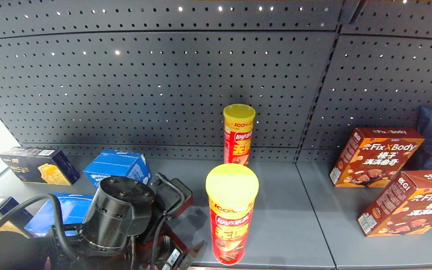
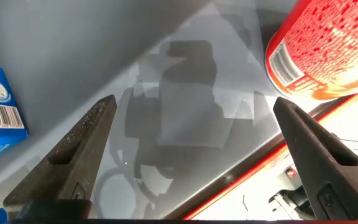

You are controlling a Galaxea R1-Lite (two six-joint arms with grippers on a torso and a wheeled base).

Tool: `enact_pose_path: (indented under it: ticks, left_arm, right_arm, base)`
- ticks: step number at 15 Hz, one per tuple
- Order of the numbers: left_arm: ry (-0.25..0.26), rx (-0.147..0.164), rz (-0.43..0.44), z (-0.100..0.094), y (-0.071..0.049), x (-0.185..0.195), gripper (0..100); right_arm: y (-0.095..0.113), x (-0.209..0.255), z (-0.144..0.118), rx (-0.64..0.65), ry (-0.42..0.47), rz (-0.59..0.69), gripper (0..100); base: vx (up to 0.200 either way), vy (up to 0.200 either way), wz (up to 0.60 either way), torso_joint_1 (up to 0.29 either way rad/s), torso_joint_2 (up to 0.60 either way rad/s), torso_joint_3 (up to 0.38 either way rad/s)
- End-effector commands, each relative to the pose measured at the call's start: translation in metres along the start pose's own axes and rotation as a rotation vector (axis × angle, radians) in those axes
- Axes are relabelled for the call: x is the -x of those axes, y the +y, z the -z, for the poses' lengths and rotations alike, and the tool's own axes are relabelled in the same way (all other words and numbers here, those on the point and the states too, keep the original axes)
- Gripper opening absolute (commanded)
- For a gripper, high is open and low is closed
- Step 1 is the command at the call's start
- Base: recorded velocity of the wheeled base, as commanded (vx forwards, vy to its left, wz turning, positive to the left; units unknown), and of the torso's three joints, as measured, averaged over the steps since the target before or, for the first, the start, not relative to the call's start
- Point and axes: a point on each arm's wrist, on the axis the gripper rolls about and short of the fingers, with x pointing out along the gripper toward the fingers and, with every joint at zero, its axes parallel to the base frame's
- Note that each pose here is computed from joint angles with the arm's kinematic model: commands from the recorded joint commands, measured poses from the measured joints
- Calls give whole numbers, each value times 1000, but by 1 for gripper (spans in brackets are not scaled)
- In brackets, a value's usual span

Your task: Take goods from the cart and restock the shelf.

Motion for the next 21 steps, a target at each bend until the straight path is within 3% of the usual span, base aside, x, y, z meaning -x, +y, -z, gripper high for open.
enact_pose_path:
  ticks: [1, 7, 21]
  left_arm:
    - [-9, -4, 6, -2, -2, 1, 100]
    - [-34, -6, 13, -11, -4, -1, 100]
    - [-37, -22, 33, -21, -15, -12, 100]
  right_arm:
    - [0, 0, 0, 0, 1, 0, 100]
    - [0, 0, 0, 0, 1, 0, 100]
    - [0, 0, 0, 0, 1, 0, 100]
  base:
    - [0, 0, 0, 0, 0, 0]
    - [0, 0, 0, 0, 0, 0]
    - [0, 0, 0, 0, 0, 0]
